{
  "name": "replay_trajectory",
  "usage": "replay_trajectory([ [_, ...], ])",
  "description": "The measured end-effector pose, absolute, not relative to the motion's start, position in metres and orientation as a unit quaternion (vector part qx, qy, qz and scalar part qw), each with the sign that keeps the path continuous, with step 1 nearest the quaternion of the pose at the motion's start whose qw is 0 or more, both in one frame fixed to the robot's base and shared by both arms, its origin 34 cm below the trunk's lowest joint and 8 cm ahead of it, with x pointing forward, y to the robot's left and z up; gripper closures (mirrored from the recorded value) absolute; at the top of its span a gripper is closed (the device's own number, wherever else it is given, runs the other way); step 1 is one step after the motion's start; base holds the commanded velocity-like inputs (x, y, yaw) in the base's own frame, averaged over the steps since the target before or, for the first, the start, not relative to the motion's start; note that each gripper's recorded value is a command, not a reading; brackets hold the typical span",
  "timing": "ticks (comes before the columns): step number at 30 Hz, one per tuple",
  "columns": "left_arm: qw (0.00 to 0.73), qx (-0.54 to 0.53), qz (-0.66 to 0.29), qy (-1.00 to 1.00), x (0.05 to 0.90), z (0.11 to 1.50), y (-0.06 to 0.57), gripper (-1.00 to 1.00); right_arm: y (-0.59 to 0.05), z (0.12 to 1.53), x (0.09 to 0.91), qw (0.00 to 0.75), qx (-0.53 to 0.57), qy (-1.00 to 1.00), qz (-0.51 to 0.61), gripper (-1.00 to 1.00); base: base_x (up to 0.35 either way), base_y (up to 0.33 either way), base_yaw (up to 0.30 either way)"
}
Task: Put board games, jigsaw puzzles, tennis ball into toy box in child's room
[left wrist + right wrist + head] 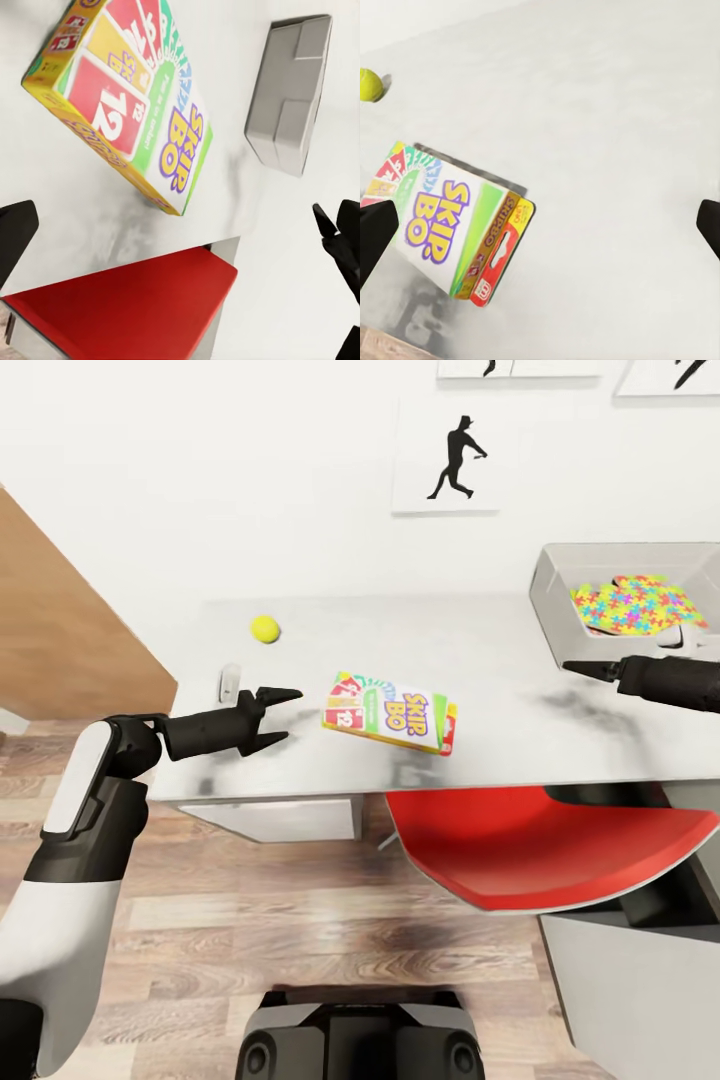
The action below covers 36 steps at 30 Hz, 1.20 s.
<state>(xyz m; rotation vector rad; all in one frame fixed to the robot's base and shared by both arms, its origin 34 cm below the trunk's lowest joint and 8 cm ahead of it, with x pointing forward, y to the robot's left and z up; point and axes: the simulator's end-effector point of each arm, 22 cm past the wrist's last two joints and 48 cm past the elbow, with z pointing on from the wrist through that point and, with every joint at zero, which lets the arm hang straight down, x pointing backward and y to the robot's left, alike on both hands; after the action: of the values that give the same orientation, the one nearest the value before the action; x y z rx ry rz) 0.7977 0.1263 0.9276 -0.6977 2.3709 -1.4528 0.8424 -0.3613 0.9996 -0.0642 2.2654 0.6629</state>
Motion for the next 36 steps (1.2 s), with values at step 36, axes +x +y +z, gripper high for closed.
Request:
replay_trajectory([
  [36, 0.165, -0.222, -0.495, 0.823, 0.8, 0.964, 0.141, -1.0, -0.351, 0.977, 0.821, 0.357, 0.007, 0.898, 0.258, -1.0, 0.0, 0.097, 0.054],
])
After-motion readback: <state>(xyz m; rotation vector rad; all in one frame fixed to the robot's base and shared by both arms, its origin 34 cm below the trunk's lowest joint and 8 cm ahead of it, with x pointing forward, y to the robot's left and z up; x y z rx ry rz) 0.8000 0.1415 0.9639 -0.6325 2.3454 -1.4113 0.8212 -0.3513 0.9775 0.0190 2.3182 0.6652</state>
